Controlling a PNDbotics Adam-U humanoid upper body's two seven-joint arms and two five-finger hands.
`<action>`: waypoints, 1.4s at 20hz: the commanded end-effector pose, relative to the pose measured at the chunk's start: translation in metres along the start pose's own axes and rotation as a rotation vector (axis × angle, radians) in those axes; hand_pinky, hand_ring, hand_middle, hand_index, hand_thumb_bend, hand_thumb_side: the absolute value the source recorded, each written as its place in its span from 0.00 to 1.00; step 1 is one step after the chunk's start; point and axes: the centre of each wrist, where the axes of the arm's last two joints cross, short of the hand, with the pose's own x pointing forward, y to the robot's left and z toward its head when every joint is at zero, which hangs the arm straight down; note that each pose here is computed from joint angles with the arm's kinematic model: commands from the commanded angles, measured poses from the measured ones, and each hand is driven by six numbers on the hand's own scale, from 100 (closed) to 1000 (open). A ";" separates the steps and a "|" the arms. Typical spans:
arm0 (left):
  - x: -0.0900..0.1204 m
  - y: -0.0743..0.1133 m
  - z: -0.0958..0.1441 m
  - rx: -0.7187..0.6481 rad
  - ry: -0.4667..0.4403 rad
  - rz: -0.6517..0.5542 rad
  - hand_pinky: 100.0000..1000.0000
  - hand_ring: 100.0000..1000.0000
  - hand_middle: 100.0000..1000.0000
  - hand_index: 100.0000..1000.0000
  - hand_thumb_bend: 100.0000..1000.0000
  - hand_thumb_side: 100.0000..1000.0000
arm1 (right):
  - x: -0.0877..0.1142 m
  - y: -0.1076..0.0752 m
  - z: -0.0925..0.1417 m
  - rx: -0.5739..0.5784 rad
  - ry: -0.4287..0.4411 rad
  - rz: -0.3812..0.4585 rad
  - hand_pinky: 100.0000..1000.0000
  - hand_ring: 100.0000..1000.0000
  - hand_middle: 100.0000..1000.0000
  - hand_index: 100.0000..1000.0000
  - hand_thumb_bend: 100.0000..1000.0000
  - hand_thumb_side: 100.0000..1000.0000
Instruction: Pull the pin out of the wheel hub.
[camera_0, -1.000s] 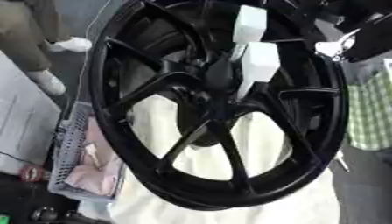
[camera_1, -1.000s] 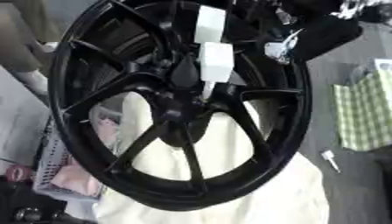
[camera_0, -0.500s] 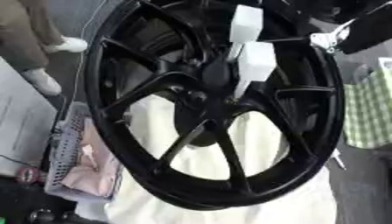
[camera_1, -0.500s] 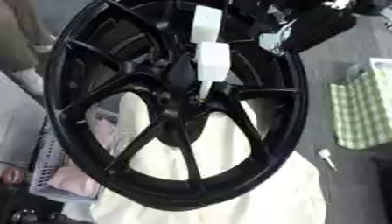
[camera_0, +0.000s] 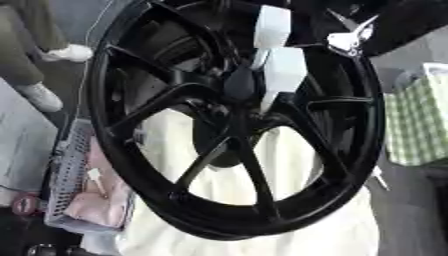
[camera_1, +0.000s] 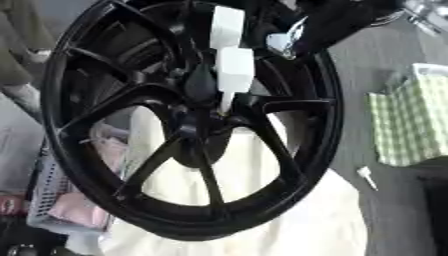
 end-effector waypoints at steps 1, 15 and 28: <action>0.007 -0.002 -0.004 -0.012 -0.025 0.003 0.83 0.64 0.56 0.82 0.00 0.67 | 0.009 -0.004 0.003 0.003 -0.015 0.024 0.00 0.11 0.64 0.78 0.00 0.16; 0.007 -0.003 -0.004 -0.014 -0.022 0.008 0.83 0.64 0.57 0.82 0.00 0.67 | 0.013 0.000 -0.003 0.046 -0.053 0.021 0.00 0.10 0.63 0.76 0.00 0.24; 0.006 -0.004 -0.004 -0.017 -0.017 0.014 0.83 0.64 0.56 0.82 0.00 0.67 | 0.012 0.005 -0.006 0.127 -0.037 0.093 0.01 0.14 0.66 0.81 0.00 0.35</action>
